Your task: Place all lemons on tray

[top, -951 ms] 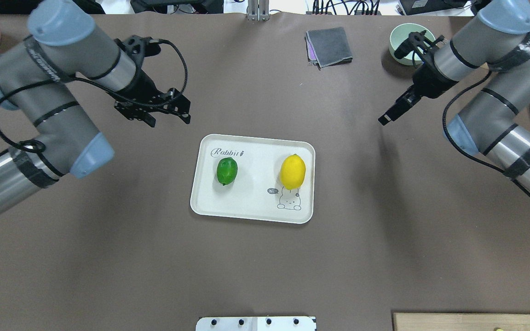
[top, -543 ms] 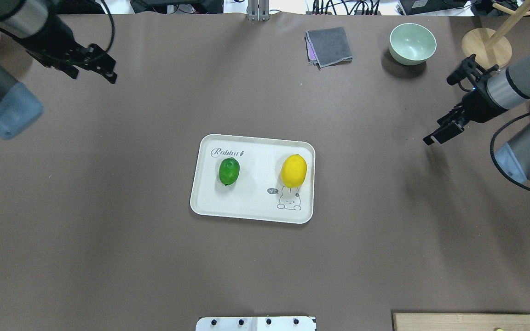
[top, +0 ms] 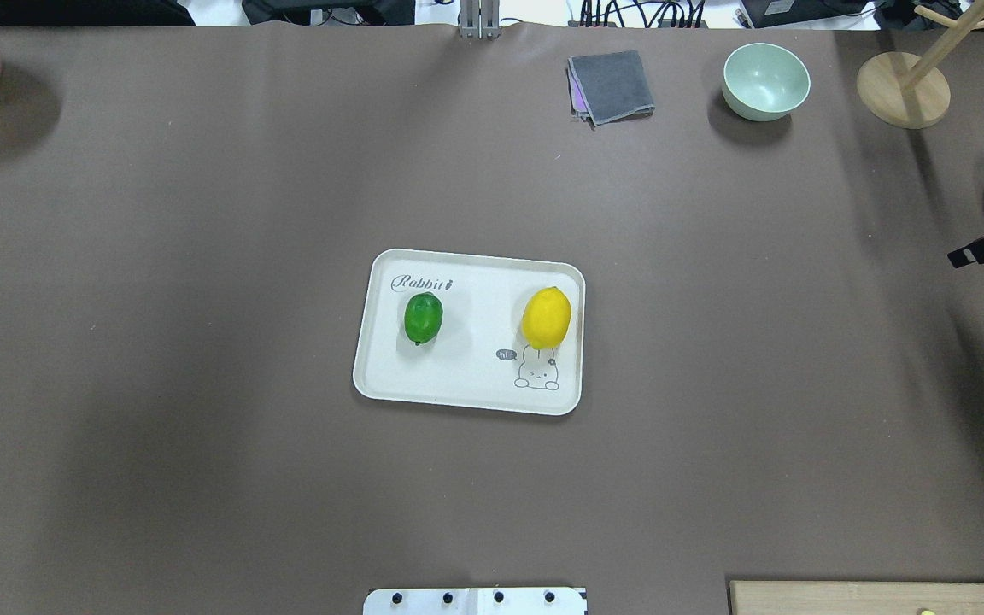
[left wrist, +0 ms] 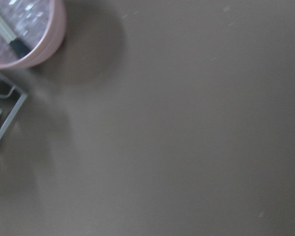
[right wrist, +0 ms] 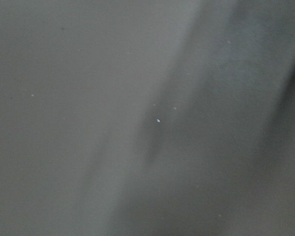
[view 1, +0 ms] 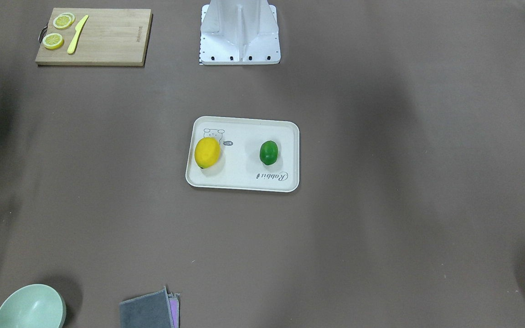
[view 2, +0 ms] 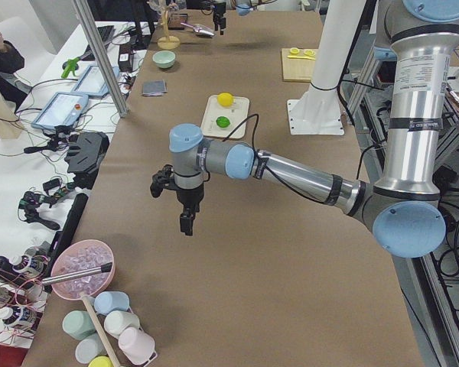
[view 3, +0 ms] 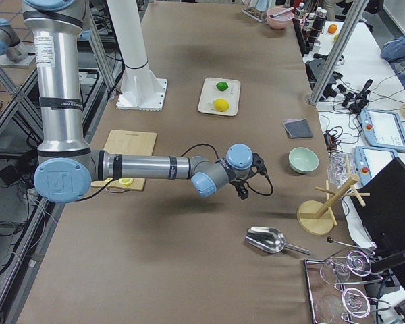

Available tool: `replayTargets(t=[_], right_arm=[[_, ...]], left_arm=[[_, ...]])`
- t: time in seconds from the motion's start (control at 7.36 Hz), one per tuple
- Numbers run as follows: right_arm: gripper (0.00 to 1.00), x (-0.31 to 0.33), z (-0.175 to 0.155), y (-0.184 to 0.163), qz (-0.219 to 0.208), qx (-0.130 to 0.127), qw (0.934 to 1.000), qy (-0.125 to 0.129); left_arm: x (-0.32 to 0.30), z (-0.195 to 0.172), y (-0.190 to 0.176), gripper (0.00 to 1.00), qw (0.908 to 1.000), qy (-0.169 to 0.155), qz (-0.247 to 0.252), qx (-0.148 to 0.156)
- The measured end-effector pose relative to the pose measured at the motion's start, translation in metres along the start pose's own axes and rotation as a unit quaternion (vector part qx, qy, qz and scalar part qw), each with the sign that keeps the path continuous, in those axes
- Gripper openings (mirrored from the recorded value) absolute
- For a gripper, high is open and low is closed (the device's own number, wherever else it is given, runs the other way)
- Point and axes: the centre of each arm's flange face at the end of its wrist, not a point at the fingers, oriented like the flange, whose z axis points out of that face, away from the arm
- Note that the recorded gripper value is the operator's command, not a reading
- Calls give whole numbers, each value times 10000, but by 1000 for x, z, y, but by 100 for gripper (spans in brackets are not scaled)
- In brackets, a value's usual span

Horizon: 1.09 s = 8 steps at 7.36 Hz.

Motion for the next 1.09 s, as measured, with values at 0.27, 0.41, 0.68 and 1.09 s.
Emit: replayTargets(t=[0.27,0.41,0.68,1.09], right_arm=[[100,29,-31,7,1067,-373,9920,559],[100,41,-52,7,1565,-553,9830,787],[100,56,-94,5,2122,-619,9707,941],[100,61,-119,11,2055,-634,9715,997]], left_arm=[[-47,38,35,98,9992,84,-332,-185],[-61,55,50,98,9985,283,-406,-215],[-79,66,71,98,9953,793,-548,-127],[-83,58,67,98,9943,909,-560,74]])
